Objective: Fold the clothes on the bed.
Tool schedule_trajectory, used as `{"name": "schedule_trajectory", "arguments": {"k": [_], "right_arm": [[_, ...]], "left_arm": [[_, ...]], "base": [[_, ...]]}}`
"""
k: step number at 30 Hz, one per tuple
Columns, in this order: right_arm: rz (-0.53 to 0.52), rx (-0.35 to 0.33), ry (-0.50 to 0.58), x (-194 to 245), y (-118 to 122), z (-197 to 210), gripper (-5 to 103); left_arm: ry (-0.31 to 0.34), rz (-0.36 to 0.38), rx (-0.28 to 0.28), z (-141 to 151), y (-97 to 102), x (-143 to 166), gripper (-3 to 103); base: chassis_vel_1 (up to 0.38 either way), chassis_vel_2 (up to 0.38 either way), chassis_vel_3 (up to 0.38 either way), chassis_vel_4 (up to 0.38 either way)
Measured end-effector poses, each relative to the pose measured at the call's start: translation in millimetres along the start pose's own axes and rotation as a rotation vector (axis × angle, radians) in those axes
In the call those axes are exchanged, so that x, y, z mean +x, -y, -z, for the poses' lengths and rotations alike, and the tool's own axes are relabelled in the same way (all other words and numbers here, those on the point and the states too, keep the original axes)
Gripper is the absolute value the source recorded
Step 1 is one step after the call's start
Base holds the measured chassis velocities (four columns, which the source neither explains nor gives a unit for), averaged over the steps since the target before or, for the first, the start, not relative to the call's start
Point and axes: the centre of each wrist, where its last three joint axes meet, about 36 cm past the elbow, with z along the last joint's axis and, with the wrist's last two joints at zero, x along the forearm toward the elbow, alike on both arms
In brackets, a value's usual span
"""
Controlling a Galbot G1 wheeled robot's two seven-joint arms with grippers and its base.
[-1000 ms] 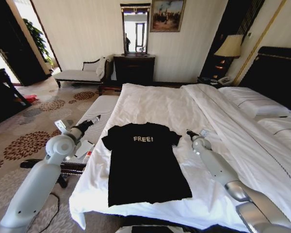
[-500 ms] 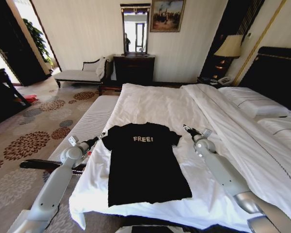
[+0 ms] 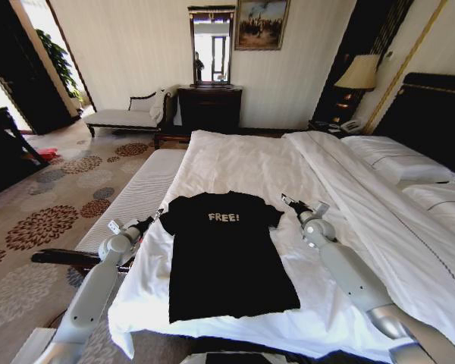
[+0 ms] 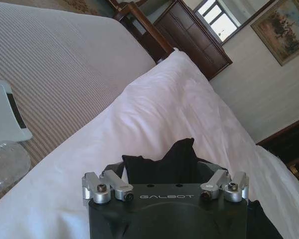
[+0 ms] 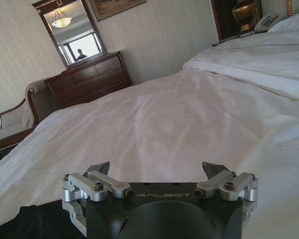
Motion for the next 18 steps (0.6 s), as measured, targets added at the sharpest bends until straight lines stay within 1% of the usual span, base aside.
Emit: {"name": "schedule_trajectory", "arguments": {"k": [2,4,5,6,7,8,10,11,15,18], "right_arm": [[-0.006,-0.003,-0.004,-0.6,0.9,-0.1,100],[-0.008,-0.004,-0.006,-0.7,1.5,-0.1,100],[-0.010,-0.005,-0.007,-0.8,2.5,0.1,100],[-0.013,-0.005,-0.007,-0.8,3.5,0.5,100],[-0.015,-0.006,-0.007,-0.8,4.6,0.6,100],[-0.015,-0.006,-0.007,-0.8,4.6,0.6,100],[-0.020,-0.006,-0.008,-1.0,6.9,0.8,100],[-0.023,-0.006,-0.008,-1.1,8.0,0.9,100],[-0.028,-0.007,-0.010,-1.1,9.9,0.3,100],[-0.029,-0.008,-0.010,-0.7,9.9,-0.3,100]], "left_arm": [[-0.002,0.005,0.004,-1.5,-1.6,-2.6,75],[-0.002,0.008,0.002,-2.0,-3.3,-3.8,75],[-0.003,0.014,-0.001,-2.9,-6.4,-5.2,64],[-0.003,0.021,-0.003,-4.0,-9.5,-6.2,64],[-0.004,0.025,-0.005,-4.9,-11.3,-6.8,58],[-0.004,0.025,-0.005,-4.9,-11.3,-6.8,58],[-0.006,0.031,-0.010,-7.3,-14.8,-6.8,47],[-0.007,0.033,-0.012,-8.6,-16.4,-6.5,45],[-0.006,0.042,-0.025,-11.1,-22.3,-7.2,46],[-0.006,0.045,-0.027,-11.7,-23.4,-8.5,44]], "base": [[0.000,0.000,0.000,0.000],[0.000,0.000,0.000,0.000],[0.000,0.000,0.000,0.000],[0.000,0.000,0.000,0.000],[0.000,0.000,0.000,0.000],[0.000,0.000,0.000,0.000],[0.000,0.000,0.000,0.000],[0.000,0.000,0.000,0.000],[0.000,0.000,0.000,0.000],[0.000,0.000,0.000,0.000]]}}
